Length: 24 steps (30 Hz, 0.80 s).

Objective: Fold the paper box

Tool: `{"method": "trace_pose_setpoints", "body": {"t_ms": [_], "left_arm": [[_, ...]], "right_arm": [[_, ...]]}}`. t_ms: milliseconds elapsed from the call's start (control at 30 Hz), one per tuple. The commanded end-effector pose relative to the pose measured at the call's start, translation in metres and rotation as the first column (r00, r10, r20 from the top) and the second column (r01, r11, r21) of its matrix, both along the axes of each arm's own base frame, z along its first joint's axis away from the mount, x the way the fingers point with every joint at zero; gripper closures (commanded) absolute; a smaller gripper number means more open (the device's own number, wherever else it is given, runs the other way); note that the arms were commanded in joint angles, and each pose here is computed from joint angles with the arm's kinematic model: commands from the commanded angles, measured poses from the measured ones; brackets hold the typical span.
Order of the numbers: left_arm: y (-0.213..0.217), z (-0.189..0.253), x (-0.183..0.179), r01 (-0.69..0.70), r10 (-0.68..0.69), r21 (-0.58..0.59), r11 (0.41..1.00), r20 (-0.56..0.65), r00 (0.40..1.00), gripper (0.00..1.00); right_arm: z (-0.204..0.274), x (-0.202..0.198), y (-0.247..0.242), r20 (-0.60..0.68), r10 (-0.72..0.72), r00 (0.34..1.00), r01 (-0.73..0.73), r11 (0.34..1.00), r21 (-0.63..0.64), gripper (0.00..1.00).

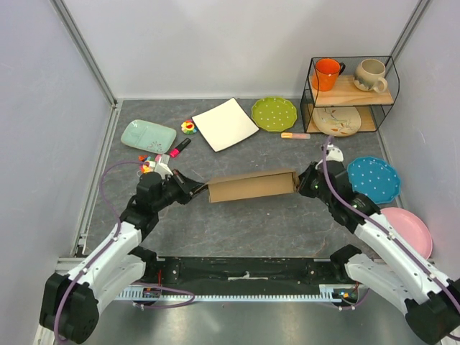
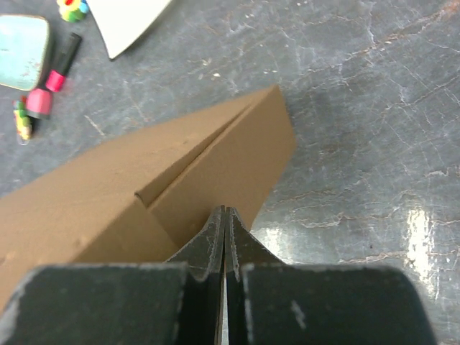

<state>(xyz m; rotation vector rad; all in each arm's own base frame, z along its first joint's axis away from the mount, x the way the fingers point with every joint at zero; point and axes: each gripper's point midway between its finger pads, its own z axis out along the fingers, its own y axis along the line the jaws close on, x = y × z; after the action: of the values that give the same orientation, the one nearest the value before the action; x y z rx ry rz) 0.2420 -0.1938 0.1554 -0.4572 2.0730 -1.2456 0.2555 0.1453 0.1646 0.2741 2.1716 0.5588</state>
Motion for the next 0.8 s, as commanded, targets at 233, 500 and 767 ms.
{"method": "trace_pose_setpoints", "body": {"t_ms": [233,500,767], "left_arm": [[-0.021,0.054,-0.053,0.219,-0.217,-0.112,0.969,0.024,0.976,0.98],[-0.019,0.036,-0.04,0.181,-0.182,-0.064,0.981,-0.009,0.983,0.98],[-0.02,0.014,-0.025,0.153,-0.155,-0.031,0.988,-0.04,0.987,0.98]], "right_arm": [[0.069,-0.039,0.035,0.086,0.146,0.986,-0.164,0.95,0.266,1.0],[0.037,-0.033,0.035,0.054,0.146,0.988,-0.154,0.962,0.227,1.0],[-0.014,-0.04,0.03,-0.019,0.144,0.989,-0.138,0.972,0.188,1.0]]}}
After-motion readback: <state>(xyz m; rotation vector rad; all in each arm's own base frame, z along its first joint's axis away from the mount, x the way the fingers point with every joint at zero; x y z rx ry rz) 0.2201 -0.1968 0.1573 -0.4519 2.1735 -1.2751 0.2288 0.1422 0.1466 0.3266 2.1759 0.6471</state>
